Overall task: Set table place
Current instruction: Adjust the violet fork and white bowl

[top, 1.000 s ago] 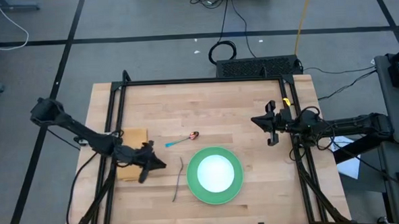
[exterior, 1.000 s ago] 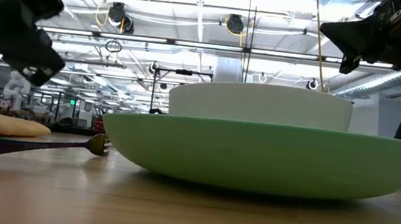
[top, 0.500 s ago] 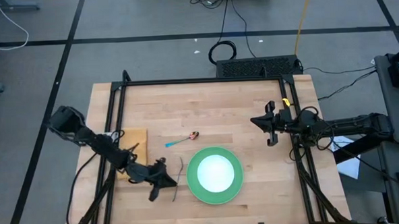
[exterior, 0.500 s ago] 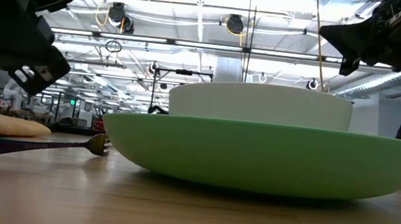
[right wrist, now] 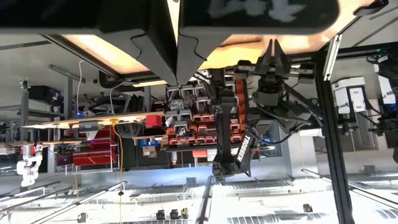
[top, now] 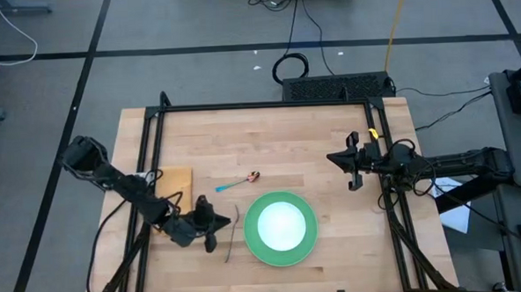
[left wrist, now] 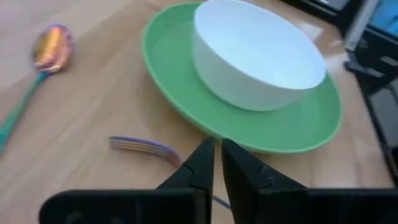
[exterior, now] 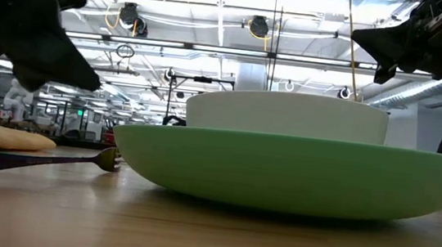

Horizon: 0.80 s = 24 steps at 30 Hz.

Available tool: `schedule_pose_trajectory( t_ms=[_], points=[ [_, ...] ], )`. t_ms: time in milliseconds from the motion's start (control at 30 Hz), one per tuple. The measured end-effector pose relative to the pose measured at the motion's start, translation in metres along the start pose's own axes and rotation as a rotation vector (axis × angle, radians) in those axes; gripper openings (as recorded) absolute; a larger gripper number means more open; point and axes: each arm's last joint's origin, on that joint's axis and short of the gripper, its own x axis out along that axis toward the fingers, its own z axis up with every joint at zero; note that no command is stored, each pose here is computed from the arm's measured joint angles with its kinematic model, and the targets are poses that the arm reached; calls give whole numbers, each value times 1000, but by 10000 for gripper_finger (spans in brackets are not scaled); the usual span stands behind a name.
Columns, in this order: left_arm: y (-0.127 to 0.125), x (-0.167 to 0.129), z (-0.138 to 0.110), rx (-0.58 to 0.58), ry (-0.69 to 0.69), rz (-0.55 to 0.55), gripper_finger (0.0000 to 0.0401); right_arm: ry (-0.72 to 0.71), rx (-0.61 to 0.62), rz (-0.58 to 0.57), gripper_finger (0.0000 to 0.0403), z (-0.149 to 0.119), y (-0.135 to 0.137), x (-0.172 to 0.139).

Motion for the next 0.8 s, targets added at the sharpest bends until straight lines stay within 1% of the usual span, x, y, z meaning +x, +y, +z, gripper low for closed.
schedule_pose_trajectory(
  t_ms=[67,133,167,300,367,400,467,500,667,733,800],
  points=[
    [-2,-3,-2,36,-28,12,35,0,0,0,0,0,0,0],
    [-7,-5,-1,66,-49,-20,35,-1,0,0,0,0,0,0],
    [-10,-6,-1,64,-47,-54,35,-4,0,0,0,0,0,0],
    [-21,-8,5,-11,-42,-214,35,-17,6,-1,0,2,0,0],
    [-24,-9,7,-94,-34,-261,35,-17,6,-2,0,2,0,0],
    [-24,-9,7,-140,-27,-266,35,-17,6,-2,0,2,0,0],
    [-26,-12,3,-209,-23,-247,35,-17,7,-2,0,2,0,0],
    [-27,-15,-1,-226,-29,-227,35,-16,7,-2,0,2,0,0],
    [-27,-22,-23,-332,-60,-90,35,-6,1,-3,0,1,0,0],
    [-34,-20,-24,-372,-63,-49,35,-1,0,-3,0,0,0,0],
    [-39,-14,-19,-382,-33,29,34,10,0,-4,0,-1,0,0]
  ],
)
